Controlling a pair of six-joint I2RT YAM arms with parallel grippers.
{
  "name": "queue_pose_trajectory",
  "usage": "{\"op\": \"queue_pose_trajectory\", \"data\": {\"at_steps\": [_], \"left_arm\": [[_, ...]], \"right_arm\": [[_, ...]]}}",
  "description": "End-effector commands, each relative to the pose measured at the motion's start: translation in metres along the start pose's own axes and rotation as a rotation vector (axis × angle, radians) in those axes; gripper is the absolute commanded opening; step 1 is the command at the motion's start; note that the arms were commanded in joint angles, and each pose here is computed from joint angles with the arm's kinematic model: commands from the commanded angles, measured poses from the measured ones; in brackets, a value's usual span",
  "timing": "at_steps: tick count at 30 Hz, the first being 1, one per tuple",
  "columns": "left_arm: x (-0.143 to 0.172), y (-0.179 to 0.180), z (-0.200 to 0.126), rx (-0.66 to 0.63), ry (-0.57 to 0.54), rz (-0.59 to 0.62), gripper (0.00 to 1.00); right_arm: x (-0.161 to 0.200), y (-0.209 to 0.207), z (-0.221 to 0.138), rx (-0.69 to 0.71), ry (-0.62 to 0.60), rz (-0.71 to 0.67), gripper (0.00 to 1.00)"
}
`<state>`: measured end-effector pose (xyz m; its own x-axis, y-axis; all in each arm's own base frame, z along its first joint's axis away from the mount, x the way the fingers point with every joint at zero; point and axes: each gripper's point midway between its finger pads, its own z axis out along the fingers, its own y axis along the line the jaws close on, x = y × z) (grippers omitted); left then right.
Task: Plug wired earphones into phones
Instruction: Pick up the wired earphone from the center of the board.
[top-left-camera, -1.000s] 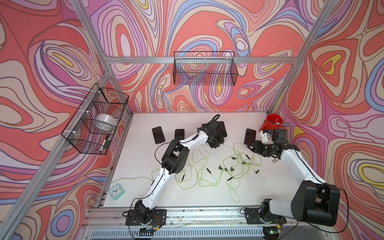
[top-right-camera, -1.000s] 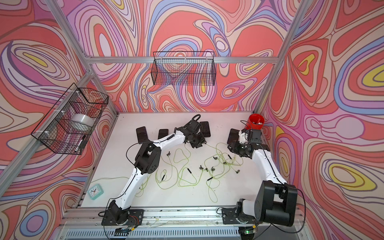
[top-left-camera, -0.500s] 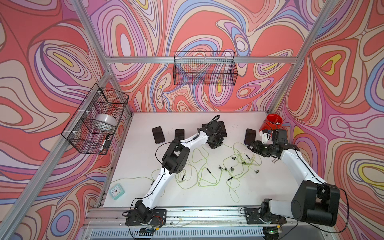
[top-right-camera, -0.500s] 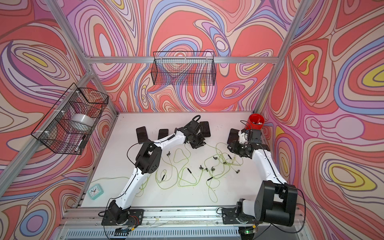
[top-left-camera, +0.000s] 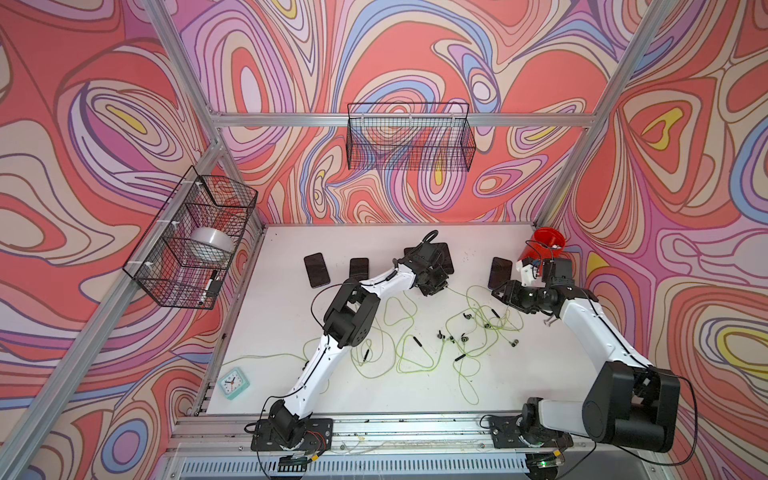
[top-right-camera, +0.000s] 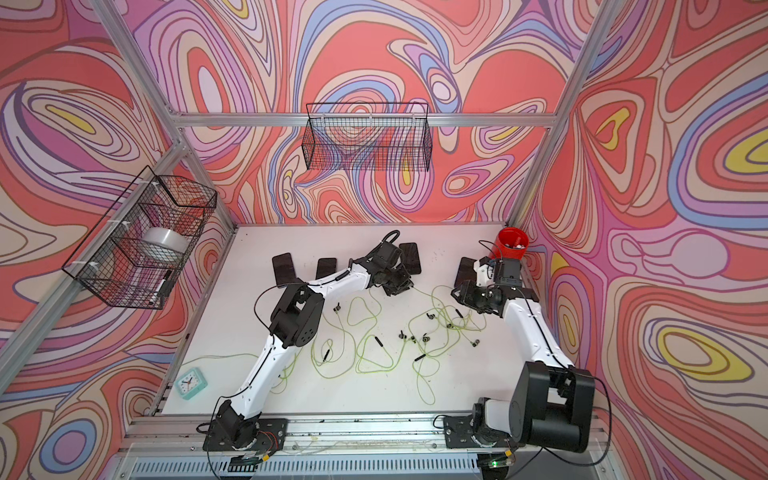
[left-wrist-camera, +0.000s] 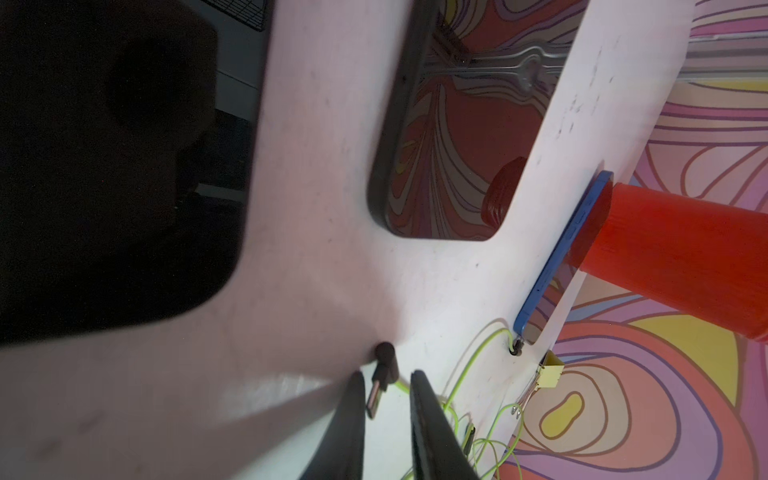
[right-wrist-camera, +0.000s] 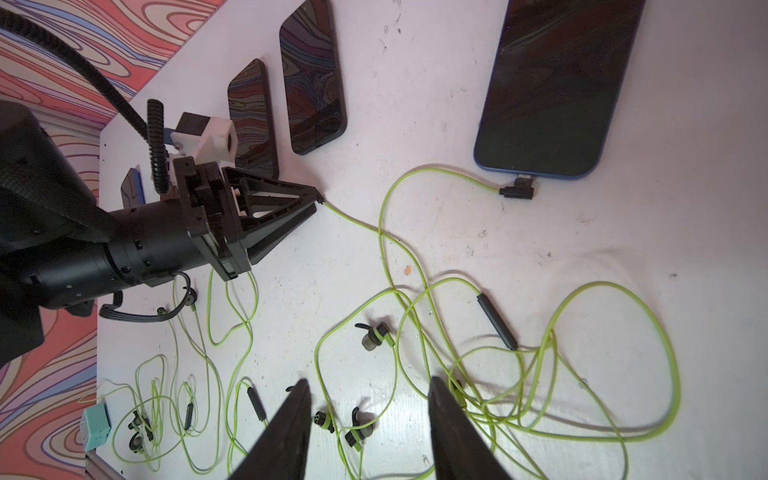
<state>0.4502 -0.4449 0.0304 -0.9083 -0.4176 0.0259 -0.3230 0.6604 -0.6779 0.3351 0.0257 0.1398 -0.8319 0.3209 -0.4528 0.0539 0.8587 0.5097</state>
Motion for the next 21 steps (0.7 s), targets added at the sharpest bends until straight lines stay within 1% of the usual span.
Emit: {"op": "queue_pose_trajectory", "data": {"at_steps": [1, 4, 7, 11, 14, 16, 19, 21], "left_arm": [[-0.002, 0.027, 0.009, -0.063, 0.004, -0.039, 0.19], [-0.001, 0.027, 0.008, -0.062, 0.005, -0.041, 0.13], [0.000, 0.026, 0.004, -0.055, 0.004, -0.035, 0.11], [0.002, 0.025, -0.001, -0.048, 0.006, -0.028, 0.05], [0.004, 0.020, -0.006, -0.036, 0.009, -0.007, 0.02], [0.005, 0.015, -0.010, -0.021, 0.015, 0.028, 0.00], [0.010, 0.001, -0.021, 0.038, 0.042, 0.107, 0.00], [0.011, -0.015, -0.032, 0.140, 0.064, 0.165, 0.00]], "right_arm": [[0.003, 0.005, -0.001, -0.021, -0.001, -0.015, 0.46], [0.002, 0.006, -0.002, -0.021, -0.002, -0.018, 0.47], [0.001, 0.006, -0.001, -0.024, -0.002, -0.018, 0.47], [0.002, 0.008, 0.002, -0.045, 0.009, -0.005, 0.47], [0.001, 0.012, 0.004, -0.072, 0.016, 0.005, 0.46], [0.002, 0.015, 0.005, -0.096, 0.028, 0.011, 0.46], [0.001, 0.026, 0.007, -0.162, 0.050, 0.009, 0.47], [0.002, 0.035, 0.007, -0.220, 0.081, -0.001, 0.47]]}}
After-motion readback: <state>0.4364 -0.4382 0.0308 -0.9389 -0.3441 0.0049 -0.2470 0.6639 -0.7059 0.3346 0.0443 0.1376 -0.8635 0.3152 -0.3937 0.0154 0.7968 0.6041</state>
